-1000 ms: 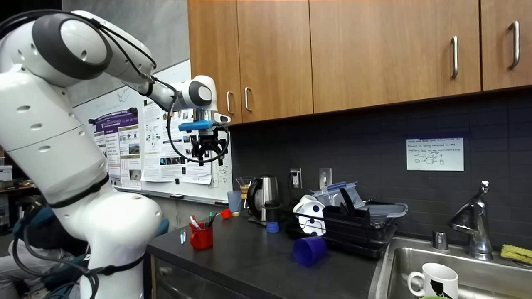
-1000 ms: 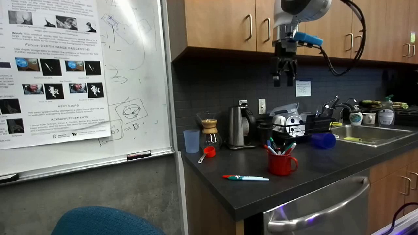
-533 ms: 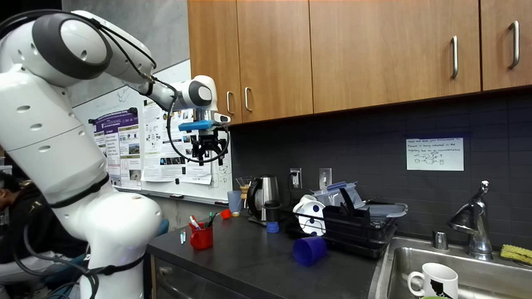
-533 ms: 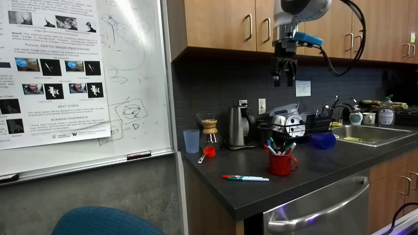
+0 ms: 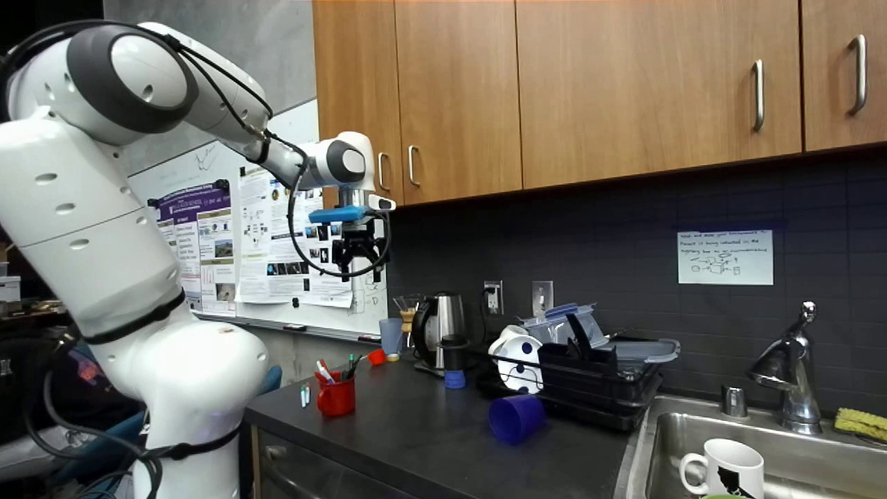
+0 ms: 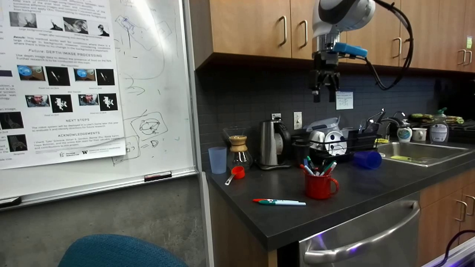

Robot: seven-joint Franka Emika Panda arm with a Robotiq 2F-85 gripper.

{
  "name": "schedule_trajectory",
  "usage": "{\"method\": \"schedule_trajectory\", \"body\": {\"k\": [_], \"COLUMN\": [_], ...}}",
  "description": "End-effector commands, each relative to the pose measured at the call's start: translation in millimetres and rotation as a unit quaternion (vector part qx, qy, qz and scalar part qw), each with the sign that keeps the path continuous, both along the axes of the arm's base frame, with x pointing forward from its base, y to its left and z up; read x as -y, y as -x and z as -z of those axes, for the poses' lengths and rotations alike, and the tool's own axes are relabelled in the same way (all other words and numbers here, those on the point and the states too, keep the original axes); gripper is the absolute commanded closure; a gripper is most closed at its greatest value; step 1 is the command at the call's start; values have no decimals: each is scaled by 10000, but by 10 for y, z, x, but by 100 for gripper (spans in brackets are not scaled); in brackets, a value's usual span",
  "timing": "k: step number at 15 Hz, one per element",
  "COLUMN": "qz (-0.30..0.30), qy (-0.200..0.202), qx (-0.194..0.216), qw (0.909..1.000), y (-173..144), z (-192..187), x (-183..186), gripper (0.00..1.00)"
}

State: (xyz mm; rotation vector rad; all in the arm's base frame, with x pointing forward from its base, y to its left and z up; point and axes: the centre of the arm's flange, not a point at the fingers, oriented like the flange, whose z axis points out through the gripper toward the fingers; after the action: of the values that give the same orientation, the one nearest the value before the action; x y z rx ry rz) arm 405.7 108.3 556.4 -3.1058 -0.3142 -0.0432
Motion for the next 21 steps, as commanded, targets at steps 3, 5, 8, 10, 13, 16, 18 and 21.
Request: {"method": "schedule_trajectory", "body": {"k": [3,5,8,10,13,16,18,21], "qz": [374,527,744,859,987,1204,1263,1339], "qy": [-136,-140,-104,-91,-73,-24,-78,-76], "qx": [-163,-169,-66,27,193,342,283,269], "qw": [9991,9984,9972,9963,9949,9921,9916,9906], "y": [-291,-322,-357,-381,-412,-485,-418,-447], "z": [169,261,439,595,835,1054,993,1085], "x": [552,776,1168,1457,1878,2252,2198,2318], "gripper": [0,0,0,0,0,0,0,0]}}
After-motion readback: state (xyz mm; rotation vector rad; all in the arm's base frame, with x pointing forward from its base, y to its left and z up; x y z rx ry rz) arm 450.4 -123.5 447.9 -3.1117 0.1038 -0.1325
